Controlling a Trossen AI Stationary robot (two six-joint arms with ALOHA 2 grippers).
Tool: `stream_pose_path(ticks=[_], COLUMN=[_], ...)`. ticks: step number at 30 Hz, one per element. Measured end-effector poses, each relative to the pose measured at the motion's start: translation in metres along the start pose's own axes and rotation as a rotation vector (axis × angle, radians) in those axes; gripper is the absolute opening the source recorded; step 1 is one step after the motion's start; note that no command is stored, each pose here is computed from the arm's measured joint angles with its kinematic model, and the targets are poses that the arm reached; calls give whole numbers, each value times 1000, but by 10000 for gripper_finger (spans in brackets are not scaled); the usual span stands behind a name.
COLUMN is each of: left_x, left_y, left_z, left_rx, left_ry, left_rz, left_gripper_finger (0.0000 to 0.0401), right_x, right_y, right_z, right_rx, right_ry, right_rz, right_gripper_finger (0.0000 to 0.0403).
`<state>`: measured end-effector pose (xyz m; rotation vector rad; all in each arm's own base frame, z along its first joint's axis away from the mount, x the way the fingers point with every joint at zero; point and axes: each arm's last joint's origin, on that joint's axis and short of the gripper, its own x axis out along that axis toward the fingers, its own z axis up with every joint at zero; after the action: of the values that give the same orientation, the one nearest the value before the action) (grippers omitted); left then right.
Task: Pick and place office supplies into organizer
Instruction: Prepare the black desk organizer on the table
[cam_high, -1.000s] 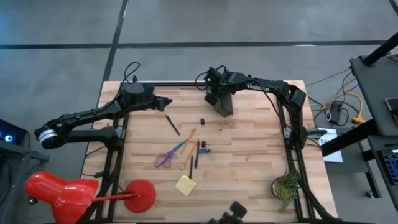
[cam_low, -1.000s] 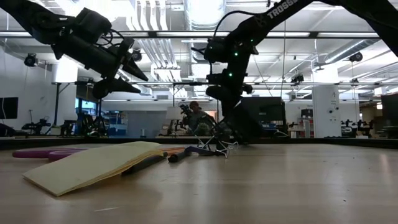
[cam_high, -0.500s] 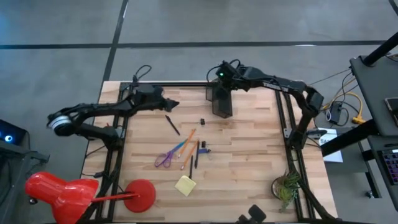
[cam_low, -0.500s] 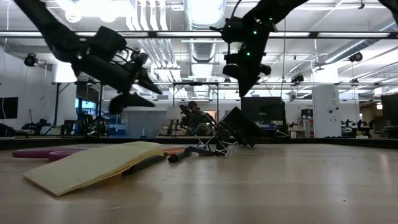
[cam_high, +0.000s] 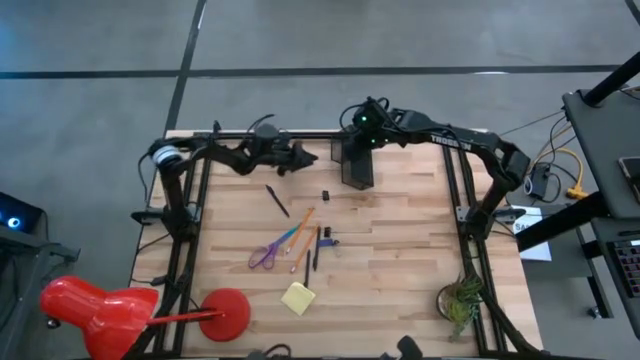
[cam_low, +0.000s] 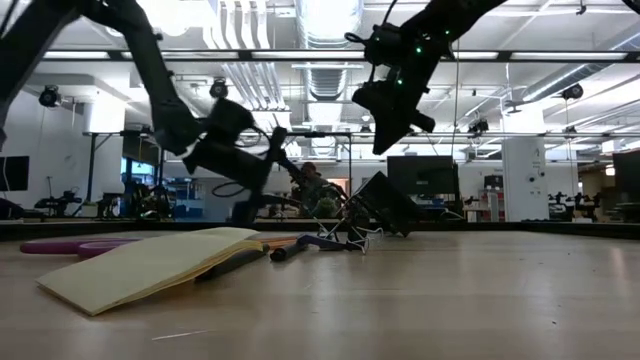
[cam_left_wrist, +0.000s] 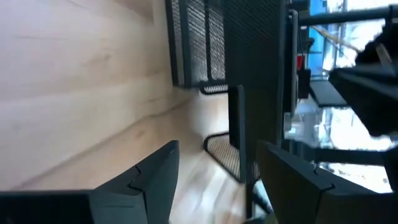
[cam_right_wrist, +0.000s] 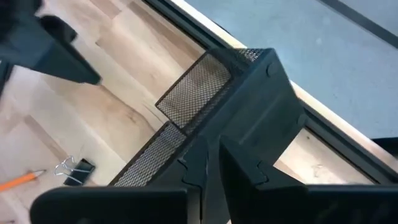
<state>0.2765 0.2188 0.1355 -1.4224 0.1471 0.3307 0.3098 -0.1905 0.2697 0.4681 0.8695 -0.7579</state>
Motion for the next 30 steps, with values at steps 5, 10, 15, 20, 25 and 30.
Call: stream_pose_path(ticks=[5,10,15,20,25,30], left_x=[16,23,25,33,41,43], left_y=[-3,-9,-20,-33,-53,-63], left_z=[13,20,33,44,49,54], left_rx=[-66,-35,60,317,715,1008], left_ry=[-12,3,-14,84,237,278], left_rz=[39,119,187,363,470,468], left_gripper_finger=[185,96,10,3,1,1], right_x=[-2,0,0,0,0,0], right_y=[2,2,2,2,2,2], right_z=[0,-2,-2,-2,0,0], right_rx=[-16,-20,-20,-49,-106,-140], right_ry=[-6,3,4,-2,-13,-14], right_rz=[3,0,0,1,3,3], right_gripper_finger=[28,28,28,28,28,28])
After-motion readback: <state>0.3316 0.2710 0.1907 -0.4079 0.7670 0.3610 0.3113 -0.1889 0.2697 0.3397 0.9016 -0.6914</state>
